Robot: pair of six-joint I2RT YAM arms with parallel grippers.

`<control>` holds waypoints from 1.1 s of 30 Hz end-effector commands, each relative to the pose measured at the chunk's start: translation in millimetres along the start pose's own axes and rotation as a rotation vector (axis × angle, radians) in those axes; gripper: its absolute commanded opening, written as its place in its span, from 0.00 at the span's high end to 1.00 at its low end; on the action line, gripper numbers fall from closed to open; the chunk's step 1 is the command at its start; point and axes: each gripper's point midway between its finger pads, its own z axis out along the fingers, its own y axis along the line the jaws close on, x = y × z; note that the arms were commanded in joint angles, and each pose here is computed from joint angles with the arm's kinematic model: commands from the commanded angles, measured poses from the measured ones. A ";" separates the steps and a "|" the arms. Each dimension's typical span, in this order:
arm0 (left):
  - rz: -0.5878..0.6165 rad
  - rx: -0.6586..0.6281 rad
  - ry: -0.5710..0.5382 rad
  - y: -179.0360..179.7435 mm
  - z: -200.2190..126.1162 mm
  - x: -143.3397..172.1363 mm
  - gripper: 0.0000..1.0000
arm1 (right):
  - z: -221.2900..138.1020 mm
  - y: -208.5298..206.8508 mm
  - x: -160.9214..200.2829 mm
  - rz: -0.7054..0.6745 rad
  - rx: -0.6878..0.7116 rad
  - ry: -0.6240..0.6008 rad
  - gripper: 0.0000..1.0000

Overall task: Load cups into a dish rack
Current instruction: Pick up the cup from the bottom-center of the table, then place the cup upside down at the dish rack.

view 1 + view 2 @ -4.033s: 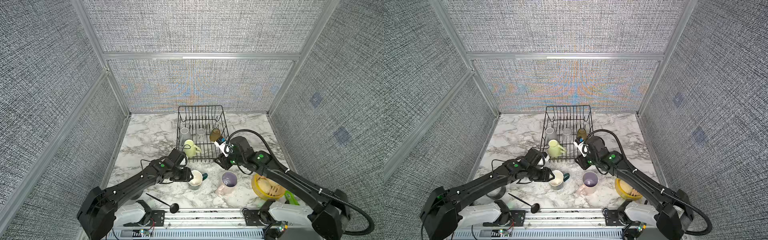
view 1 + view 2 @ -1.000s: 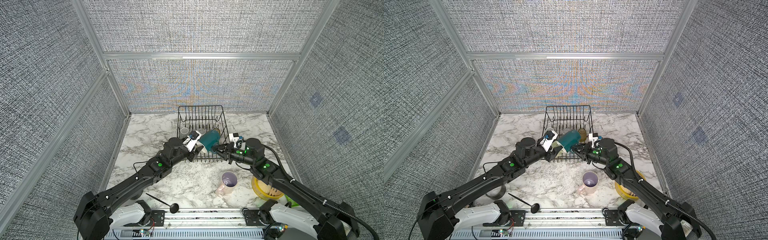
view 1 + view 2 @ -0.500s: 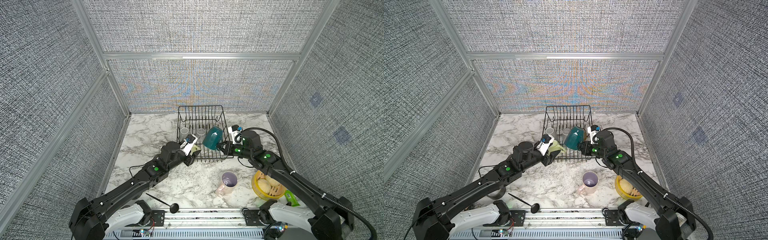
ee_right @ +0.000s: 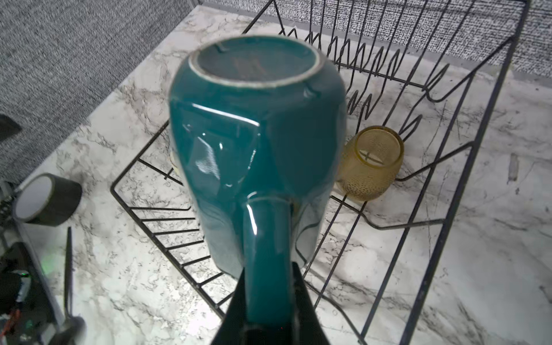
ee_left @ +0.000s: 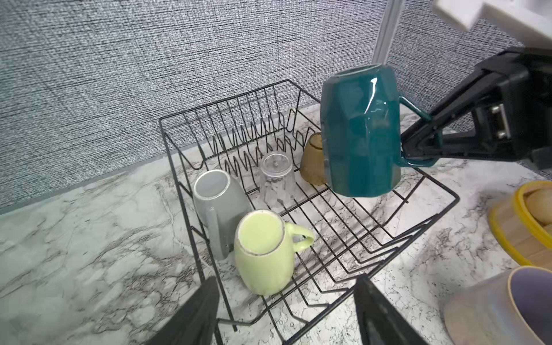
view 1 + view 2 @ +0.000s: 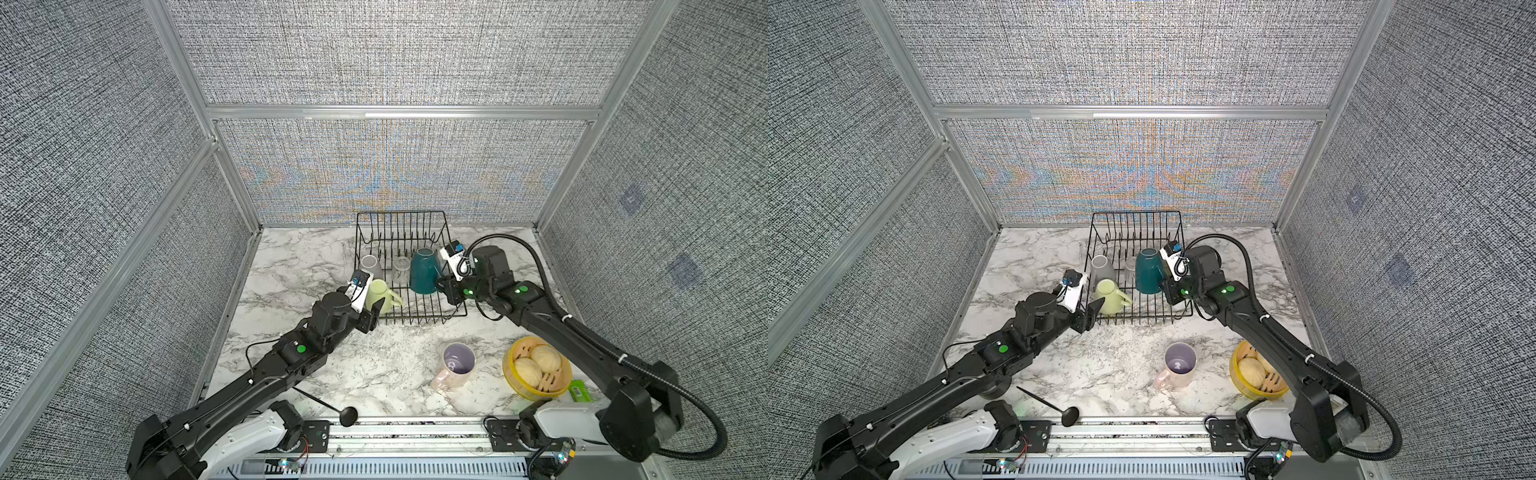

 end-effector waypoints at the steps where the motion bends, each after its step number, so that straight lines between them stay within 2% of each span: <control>1: -0.028 -0.059 0.003 11.1 -3.5 4.1 0.27 | 8.8 -0.7 -15.3 -0.121 -0.050 -0.041 1.00; 6: -0.051 -0.102 0.000 20.9 -11.0 11.1 0.24 | 23.3 -14.3 -8.0 -0.156 -0.094 0.061 1.00; 10: -0.059 -0.154 0.022 31.3 -17.6 19.4 0.23 | 36.5 -15.5 -4.7 -0.205 -0.124 0.082 1.00; 14: -0.116 -0.240 0.035 45.8 -20.6 24.9 0.19 | 50.0 -12.8 2.2 -0.252 -0.171 0.095 1.00; 21: -0.134 -0.270 0.070 51.3 -21.3 32.9 0.14 | 74.2 -31.1 13.4 -0.303 -0.105 0.143 1.00; 33: -0.169 -0.280 0.118 53.3 -14.5 42.3 0.12 | 96.7 -9.3 27.5 -0.344 -0.142 0.171 1.00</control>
